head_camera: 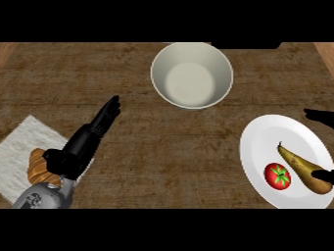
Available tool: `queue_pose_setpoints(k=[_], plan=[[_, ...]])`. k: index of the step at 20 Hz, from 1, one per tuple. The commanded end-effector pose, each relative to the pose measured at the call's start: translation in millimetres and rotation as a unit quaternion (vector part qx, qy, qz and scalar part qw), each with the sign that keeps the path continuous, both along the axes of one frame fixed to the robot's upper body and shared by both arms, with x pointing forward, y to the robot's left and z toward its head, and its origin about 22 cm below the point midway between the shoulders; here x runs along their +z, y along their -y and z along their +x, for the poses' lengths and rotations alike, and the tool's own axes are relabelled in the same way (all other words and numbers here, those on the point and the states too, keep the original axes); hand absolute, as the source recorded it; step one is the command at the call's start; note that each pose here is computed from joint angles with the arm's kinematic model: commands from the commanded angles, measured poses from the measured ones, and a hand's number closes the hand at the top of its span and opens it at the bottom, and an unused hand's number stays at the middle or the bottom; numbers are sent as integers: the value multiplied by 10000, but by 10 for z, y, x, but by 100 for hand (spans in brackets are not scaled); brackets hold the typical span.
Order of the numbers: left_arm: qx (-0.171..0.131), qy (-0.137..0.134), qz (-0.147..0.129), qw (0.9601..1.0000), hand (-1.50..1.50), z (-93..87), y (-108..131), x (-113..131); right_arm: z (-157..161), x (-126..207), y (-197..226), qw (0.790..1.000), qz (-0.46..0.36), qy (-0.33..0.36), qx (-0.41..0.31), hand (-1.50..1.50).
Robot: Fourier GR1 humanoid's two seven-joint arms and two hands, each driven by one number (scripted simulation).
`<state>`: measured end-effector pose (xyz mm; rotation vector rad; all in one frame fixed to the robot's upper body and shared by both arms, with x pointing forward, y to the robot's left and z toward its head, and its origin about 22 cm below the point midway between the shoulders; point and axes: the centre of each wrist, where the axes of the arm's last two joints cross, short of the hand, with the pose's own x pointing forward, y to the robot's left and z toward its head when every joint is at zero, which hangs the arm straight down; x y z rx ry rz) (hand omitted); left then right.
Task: Pick the pear from the plate and place it in the bowl
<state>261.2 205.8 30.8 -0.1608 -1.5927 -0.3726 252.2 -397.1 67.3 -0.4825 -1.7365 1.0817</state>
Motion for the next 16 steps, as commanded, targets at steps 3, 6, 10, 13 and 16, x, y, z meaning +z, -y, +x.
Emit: queue_pose_setpoints(k=[3, 6, 10, 13, 16], plan=[[-62, -33, 28, 10000, 0, 17, -4, 13, 18, 430, 90, 9648, -2510, -763, -201, -150], [8, 27, 19, 10000, 0, 58, -69, 52, -73, 446, -54, 9344, -3121, -1719, 26, -150], [43, -14, 125, 9999, 0, 111, 58, 70, 12, 798, -402, 9089, -3535, -2210, -76, -150], [5, -20, 80, 10000, 0, 168, -50, -69, -33, 719, -619, 9000, -3512, -2581, 4, -150], [-2, -51, -80, 10000, 0, 51, -197, -36, -85, 883, -813, 8923, -3631, -2682, -13, -150]])
